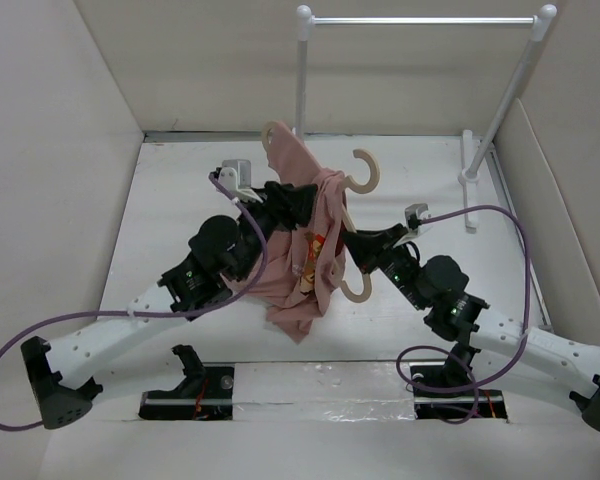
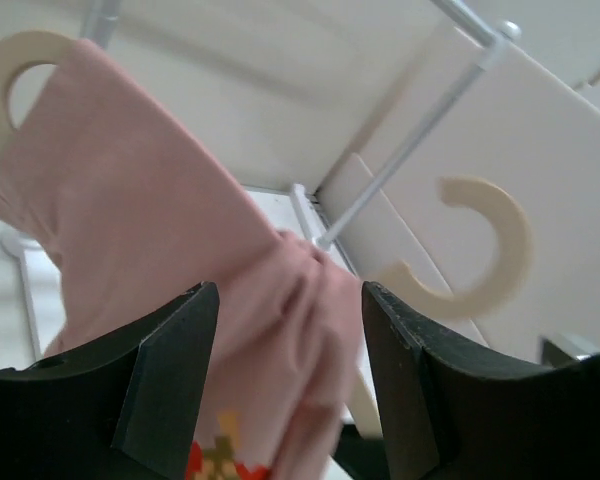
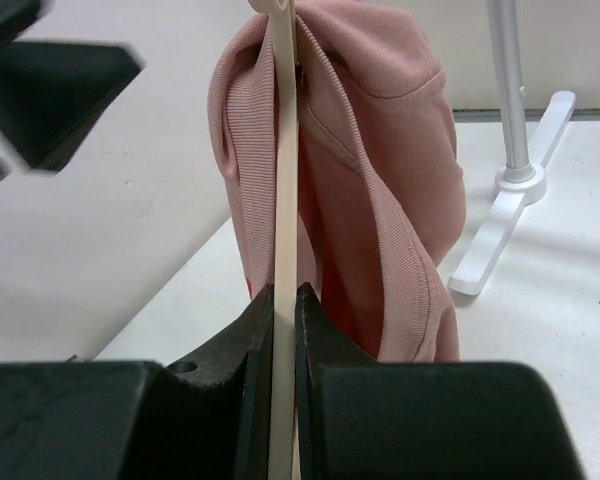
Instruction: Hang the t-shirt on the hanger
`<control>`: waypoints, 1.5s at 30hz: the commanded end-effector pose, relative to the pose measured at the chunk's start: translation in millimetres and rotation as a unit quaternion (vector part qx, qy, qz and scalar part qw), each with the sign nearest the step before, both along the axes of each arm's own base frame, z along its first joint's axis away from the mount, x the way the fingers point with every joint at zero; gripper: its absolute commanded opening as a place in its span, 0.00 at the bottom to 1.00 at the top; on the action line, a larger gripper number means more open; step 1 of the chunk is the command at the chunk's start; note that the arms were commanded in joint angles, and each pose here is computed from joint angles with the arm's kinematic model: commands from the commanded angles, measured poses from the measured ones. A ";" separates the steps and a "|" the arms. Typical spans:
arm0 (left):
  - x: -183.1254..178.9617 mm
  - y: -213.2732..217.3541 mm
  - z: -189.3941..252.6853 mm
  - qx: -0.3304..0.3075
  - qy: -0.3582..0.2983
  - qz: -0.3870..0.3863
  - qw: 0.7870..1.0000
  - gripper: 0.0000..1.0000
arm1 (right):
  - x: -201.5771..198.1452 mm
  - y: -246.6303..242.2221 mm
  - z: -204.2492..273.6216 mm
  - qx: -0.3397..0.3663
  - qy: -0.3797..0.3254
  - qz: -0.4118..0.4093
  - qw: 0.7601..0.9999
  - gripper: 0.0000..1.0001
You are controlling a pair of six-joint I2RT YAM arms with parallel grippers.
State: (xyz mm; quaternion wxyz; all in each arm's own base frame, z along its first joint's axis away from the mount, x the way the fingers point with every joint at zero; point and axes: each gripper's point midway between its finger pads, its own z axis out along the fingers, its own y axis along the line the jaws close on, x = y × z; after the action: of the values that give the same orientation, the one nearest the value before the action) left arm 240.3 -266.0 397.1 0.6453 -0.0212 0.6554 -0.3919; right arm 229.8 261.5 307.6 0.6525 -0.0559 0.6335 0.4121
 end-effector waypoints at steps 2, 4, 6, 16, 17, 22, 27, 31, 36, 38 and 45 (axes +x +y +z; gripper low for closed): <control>44.4 5.5 24.6 -0.081 0.020 0.016 0.996 0.56 | -5.5 -7.0 47.4 0.071 -0.050 0.004 0.996 0.00; 55.5 5.8 19.2 -0.093 0.036 0.011 0.995 0.56 | -5.2 -7.3 46.6 0.066 -0.050 0.003 0.997 0.00; 65.2 3.4 5.3 -0.111 0.056 0.002 0.992 0.56 | -5.1 -7.7 47.2 0.063 -0.048 0.002 0.997 0.00; 70.1 -30.0 -3.1 -0.118 0.067 -0.061 0.989 0.64 | 1.6 13.4 30.5 0.026 -0.033 0.021 0.999 0.00; 69.4 -35.5 -13.9 -0.118 0.078 -0.072 0.987 0.64 | 3.2 14.5 32.9 0.025 -0.035 0.019 0.999 0.00; 69.8 -42.3 -35.0 -0.113 0.104 -0.081 0.985 0.60 | 4.7 21.5 34.0 0.019 -0.037 0.015 0.999 0.00; 67.6 -31.1 -40.7 -0.112 0.107 -0.062 0.986 0.58 | 13.4 10.1 39.4 0.012 -0.043 -0.023 0.999 0.00; 66.2 -18.2 -40.5 -0.109 0.103 -0.039 0.988 0.58 | 16.2 -0.8 46.8 0.005 -0.052 -0.049 0.997 0.00; 71.5 -13.9 -37.2 -0.114 0.102 -0.029 0.988 0.64 | 13.6 1.7 49.1 0.002 -0.058 -0.039 0.998 0.00; 76.9 -17.5 -35.2 -0.114 0.102 -0.033 0.988 0.67 | 12.6 10.5 45.3 0.001 -0.056 -0.021 0.998 0.00; 89.9 -38.1 -41.2 -0.119 0.111 -0.050 0.985 0.66 | 9.0 25.4 44.8 0.004 -0.055 0.001 0.998 0.00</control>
State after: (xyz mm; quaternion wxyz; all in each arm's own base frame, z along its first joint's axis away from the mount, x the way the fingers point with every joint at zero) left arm 329.9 -293.6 328.0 0.5352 -0.1178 0.6996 -0.4587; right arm 244.9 282.2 288.6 0.6501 -0.0929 0.6627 0.3601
